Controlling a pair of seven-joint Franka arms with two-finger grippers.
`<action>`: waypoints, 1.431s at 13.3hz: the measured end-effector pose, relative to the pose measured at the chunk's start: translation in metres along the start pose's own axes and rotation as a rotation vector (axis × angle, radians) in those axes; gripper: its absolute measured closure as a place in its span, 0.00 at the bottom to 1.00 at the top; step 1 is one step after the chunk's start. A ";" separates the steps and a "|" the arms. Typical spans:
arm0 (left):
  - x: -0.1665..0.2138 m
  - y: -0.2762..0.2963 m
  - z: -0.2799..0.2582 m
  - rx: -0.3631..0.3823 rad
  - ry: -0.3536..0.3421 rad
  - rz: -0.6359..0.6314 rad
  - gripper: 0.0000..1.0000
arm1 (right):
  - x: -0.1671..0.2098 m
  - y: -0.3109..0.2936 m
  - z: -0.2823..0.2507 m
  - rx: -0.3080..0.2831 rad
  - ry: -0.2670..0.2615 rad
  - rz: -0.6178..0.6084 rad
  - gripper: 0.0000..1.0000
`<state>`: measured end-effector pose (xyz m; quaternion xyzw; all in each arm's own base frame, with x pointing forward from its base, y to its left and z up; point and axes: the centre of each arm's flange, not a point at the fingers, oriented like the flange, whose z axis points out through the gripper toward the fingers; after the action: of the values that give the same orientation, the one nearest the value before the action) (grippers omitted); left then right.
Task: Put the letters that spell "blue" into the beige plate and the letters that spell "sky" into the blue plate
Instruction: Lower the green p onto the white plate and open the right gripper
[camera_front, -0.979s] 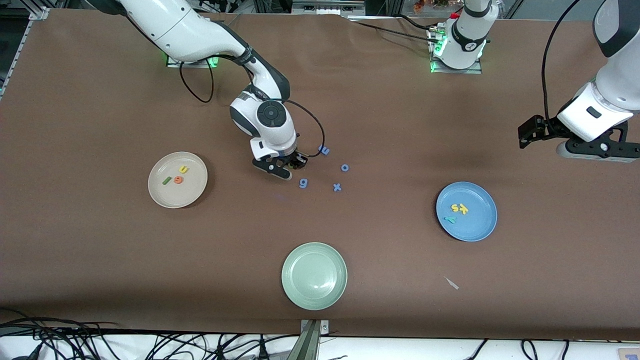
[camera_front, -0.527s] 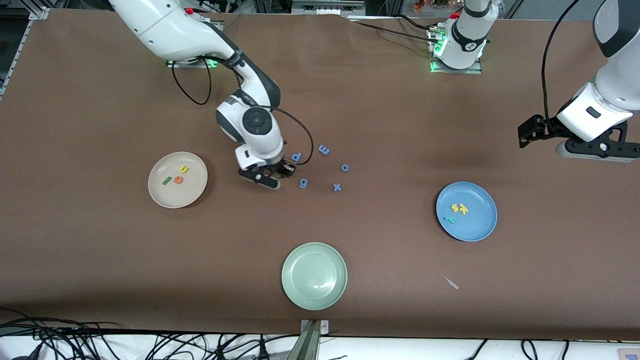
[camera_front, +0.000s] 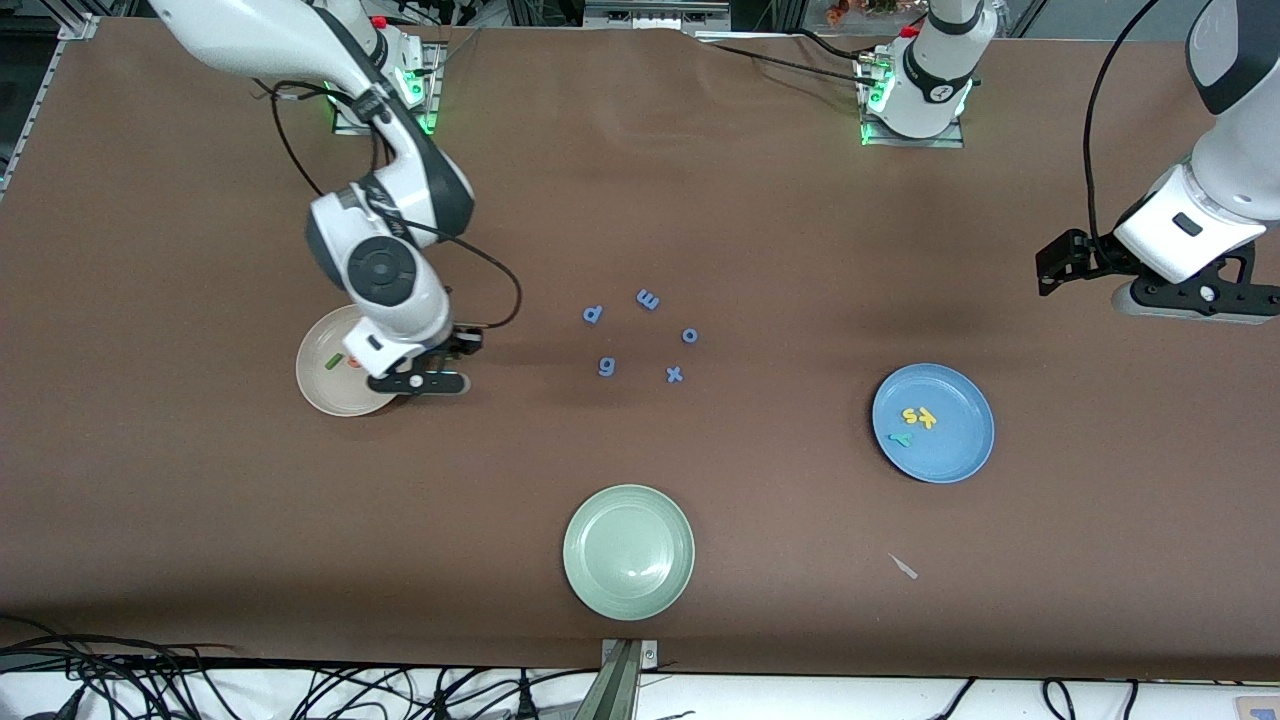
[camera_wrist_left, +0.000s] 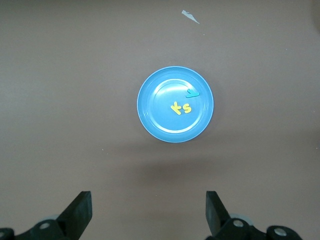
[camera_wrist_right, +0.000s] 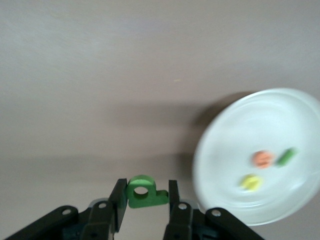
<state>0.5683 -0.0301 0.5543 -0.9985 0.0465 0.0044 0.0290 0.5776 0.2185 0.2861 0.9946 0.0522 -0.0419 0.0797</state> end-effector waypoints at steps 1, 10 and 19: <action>0.000 0.000 0.000 0.000 0.000 0.000 0.00 | -0.003 0.024 0.001 -0.013 -0.003 -0.050 0.63; 0.000 0.000 0.000 0.000 -0.002 0.000 0.00 | -0.039 0.115 0.060 0.027 0.033 -0.122 0.63; 0.000 0.000 -0.002 0.000 0.003 0.000 0.00 | -0.039 0.103 0.053 0.089 0.037 -0.060 0.63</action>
<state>0.5686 -0.0302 0.5567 -0.9985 0.0464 0.0030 0.0290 0.5466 0.1044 0.2531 0.9957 0.0817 -0.0284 0.0332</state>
